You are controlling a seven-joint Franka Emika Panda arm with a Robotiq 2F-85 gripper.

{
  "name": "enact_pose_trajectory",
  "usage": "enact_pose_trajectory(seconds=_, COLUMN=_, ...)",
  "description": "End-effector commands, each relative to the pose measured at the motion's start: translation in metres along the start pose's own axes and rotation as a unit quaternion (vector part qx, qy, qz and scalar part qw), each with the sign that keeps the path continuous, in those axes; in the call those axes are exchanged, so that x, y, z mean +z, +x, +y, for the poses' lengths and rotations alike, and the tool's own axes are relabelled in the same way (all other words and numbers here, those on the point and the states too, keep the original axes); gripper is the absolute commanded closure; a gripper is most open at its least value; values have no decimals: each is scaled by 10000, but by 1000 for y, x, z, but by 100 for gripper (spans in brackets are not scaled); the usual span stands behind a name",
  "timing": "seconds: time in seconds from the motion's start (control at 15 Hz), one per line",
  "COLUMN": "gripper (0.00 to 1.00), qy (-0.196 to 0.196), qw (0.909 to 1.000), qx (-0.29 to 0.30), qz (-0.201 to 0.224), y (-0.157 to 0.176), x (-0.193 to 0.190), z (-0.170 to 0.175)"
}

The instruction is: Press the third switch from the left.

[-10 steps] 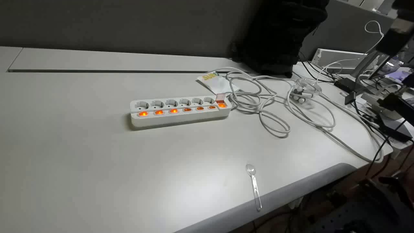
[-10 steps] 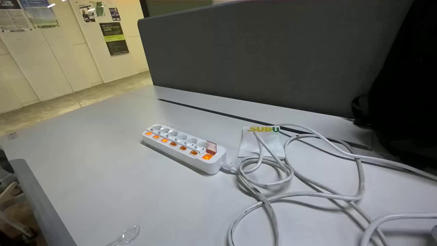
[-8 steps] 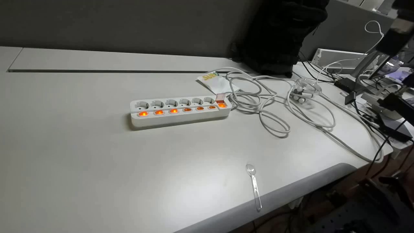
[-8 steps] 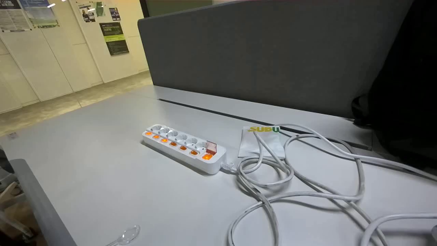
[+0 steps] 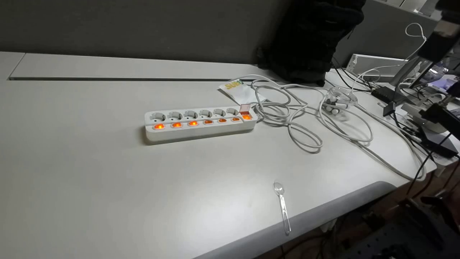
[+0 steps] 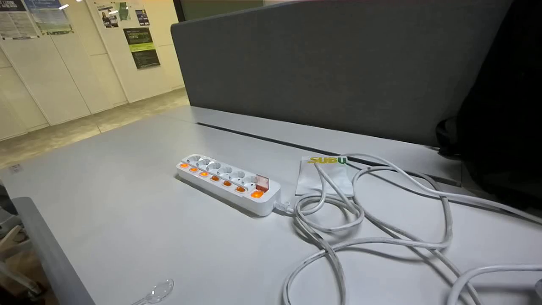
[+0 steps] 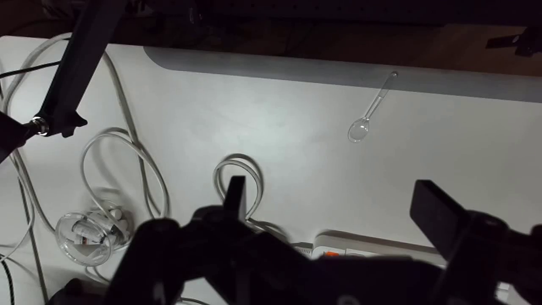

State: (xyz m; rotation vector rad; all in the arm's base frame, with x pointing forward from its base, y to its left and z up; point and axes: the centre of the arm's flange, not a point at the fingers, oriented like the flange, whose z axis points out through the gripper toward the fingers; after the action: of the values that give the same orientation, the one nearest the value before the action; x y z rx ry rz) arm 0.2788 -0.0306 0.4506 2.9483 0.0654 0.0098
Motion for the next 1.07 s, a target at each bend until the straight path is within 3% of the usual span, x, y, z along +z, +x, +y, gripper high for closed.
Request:
enact_pose_trajectory(seconds=0.0, gripper=0, qy=0, qw=10000, qx=0, qz=0, y=0, x=0, z=0)
enact_pose_trajectory(seconds=0.33, gripper=0, qy=-64, qw=9998, qx=144, qz=80, y=5, x=1, z=0)
enact_pose_trajectory(seconds=0.53, gripper=0, qy=-248, qw=9951, qx=692, qz=661, y=37, x=8, z=3)
enact_pose_trajectory(seconds=0.73, gripper=0, qy=-226, qw=9886, qx=847, qz=1220, y=77, x=18, z=-2)
enact_pose_trajectory(seconds=1.0, gripper=0, qy=-134, qw=9880, qx=749, qz=1342, y=135, x=46, z=-17)
